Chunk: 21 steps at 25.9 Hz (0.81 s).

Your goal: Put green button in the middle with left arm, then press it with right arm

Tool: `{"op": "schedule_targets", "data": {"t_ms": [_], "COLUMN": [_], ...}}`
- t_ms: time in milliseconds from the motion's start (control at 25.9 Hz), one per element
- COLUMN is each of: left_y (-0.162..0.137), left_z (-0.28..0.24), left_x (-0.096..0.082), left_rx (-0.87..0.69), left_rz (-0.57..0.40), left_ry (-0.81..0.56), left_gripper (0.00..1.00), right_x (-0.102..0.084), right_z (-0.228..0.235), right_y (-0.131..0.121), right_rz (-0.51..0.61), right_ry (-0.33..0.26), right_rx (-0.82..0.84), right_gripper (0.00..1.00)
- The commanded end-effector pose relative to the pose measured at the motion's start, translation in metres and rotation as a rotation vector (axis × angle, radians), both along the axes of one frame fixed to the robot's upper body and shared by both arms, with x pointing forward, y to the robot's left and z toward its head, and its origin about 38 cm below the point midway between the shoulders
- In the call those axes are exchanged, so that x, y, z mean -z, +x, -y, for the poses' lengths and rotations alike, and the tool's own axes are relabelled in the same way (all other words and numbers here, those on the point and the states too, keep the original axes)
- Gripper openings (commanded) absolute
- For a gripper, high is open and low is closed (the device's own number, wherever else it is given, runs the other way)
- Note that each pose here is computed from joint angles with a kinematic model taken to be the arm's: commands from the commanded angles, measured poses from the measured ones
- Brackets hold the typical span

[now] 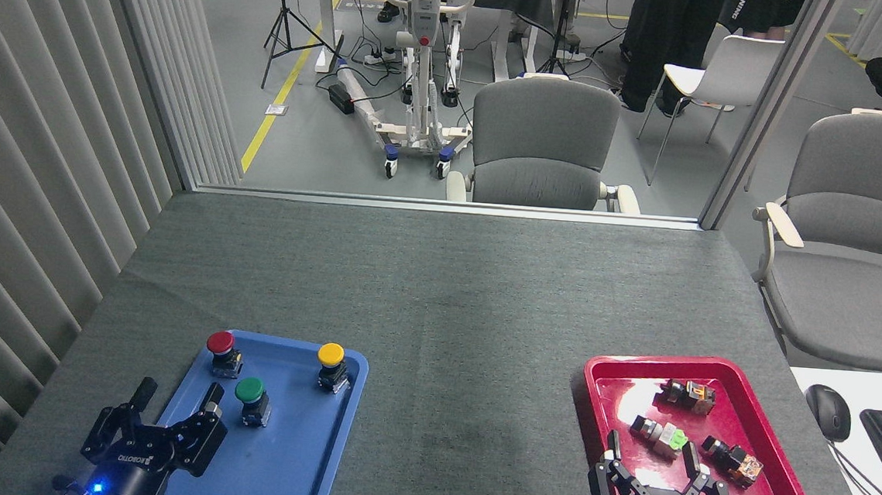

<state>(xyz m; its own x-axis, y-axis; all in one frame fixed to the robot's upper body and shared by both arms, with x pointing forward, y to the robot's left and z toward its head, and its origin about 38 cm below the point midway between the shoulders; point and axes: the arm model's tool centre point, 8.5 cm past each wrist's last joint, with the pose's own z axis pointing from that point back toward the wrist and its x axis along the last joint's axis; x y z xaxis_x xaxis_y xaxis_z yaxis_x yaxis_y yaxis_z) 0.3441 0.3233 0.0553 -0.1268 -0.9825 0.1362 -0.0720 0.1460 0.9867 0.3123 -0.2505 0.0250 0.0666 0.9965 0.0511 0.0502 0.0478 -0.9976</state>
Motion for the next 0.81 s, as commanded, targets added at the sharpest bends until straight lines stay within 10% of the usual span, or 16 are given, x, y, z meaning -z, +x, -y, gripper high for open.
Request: {"op": "schedule_targets", "data": {"t_ms": [0, 772], "left_y": [0.000, 0.005], "left_z": [0.001, 0.033], "left_x": [0.007, 0.044], "left_rx": [-0.005, 0.015], "left_rz": [-0.016, -0.115], "left_ry": [-0.009, 0.159], "left_gripper": [1.00, 1.00], "right_x": [0.000, -0.001], "right_z": [-0.001, -0.001], "right_y": [0.000, 0.000], "right_rz": [0.003, 0.007], "right_ry": [0.001, 0.002], "right_rx": [-0.005, 0.001], "right_gripper": [1.00, 1.00]}}
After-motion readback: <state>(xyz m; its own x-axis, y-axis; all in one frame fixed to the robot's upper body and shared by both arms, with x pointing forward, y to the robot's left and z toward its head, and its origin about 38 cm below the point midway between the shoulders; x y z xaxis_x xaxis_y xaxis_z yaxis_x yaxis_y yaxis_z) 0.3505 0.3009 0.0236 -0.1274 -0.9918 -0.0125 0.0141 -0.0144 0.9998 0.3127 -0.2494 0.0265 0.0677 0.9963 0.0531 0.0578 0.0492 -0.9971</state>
